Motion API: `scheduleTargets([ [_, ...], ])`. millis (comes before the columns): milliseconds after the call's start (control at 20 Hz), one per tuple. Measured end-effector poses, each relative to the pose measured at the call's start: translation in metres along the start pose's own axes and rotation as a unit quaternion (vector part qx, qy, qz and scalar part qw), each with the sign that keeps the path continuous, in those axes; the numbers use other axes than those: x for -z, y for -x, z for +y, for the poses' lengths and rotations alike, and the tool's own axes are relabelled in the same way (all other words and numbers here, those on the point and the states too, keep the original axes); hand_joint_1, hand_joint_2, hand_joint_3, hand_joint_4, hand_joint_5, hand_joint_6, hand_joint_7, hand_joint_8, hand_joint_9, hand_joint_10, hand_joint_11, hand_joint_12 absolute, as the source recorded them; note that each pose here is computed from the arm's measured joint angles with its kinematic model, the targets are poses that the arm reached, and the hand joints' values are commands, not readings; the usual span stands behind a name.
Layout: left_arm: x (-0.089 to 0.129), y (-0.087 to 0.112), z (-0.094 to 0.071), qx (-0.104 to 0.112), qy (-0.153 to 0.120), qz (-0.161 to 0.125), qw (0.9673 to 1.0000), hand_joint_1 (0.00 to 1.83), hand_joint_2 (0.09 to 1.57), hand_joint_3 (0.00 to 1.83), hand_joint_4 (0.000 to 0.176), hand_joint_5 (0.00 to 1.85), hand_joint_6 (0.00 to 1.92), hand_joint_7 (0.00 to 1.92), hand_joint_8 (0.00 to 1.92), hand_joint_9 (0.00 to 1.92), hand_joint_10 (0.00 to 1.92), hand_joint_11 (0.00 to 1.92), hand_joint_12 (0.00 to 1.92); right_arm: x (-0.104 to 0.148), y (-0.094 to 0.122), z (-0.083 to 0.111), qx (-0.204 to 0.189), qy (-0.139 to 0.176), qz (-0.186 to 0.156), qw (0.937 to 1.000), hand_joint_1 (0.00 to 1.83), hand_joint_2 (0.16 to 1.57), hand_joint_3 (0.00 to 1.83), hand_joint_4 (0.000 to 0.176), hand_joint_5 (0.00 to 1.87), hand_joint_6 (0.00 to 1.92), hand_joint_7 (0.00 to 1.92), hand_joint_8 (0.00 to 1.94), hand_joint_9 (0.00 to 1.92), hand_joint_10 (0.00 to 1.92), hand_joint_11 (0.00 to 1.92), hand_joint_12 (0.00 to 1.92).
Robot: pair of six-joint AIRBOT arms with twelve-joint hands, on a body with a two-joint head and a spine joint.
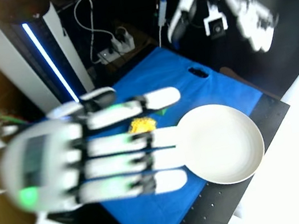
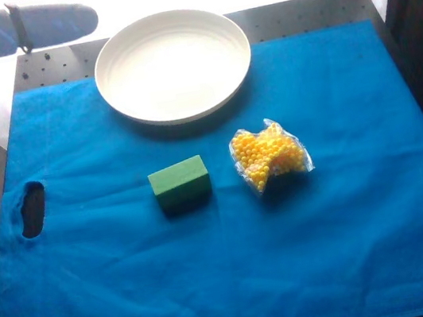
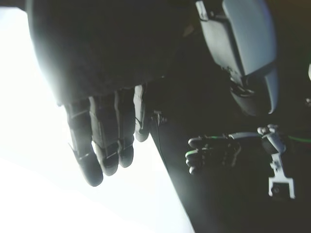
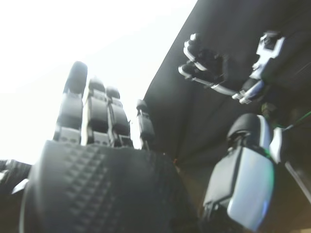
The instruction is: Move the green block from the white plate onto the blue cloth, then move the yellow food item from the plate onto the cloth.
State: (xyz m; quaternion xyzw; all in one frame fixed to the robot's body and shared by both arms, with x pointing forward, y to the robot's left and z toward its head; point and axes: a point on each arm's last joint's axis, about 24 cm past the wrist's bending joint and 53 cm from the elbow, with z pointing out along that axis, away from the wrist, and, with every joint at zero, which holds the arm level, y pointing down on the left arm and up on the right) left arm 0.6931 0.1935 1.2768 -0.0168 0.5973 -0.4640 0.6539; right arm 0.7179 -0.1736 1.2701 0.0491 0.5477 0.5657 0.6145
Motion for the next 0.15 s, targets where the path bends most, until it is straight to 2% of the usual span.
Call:
scheduleTargets([
  [50, 0.001, 0.004, -0.006, 0.000, -0.010, -0.007, 0.9999, 0.48, 0.82, 0.01, 0.110, 0.11, 0.01, 0.28, 0.01, 0.28, 0.00, 0.02, 0.68, 0.001, 0.006, 0.004, -0.004, 0.007, -0.011, 0.9999, 0.53, 0.74, 0.00, 0.176, 0.00, 0.00, 0.00, 0.00, 0.00, 0.00, 0.00, 0.39],
  [100, 0.003, 0.008, -0.013, 0.003, -0.021, -0.017, 0.9996, 0.46, 0.82, 0.00, 0.101, 0.13, 0.00, 0.28, 0.00, 0.28, 0.00, 0.03, 0.65, 0.002, 0.011, 0.011, -0.011, 0.017, -0.023, 0.9995, 0.52, 0.74, 0.00, 0.176, 0.00, 0.00, 0.01, 0.00, 0.00, 0.00, 0.00, 0.44],
  [150, 0.005, 0.014, -0.024, 0.010, -0.039, -0.033, 0.9986, 0.42, 0.80, 0.00, 0.114, 0.13, 0.00, 0.27, 0.00, 0.26, 0.00, 0.05, 0.56, 0.005, 0.015, 0.021, -0.022, 0.028, -0.033, 0.9988, 0.52, 0.72, 0.00, 0.176, 0.00, 0.00, 0.03, 0.00, 0.02, 0.00, 0.00, 0.52],
])
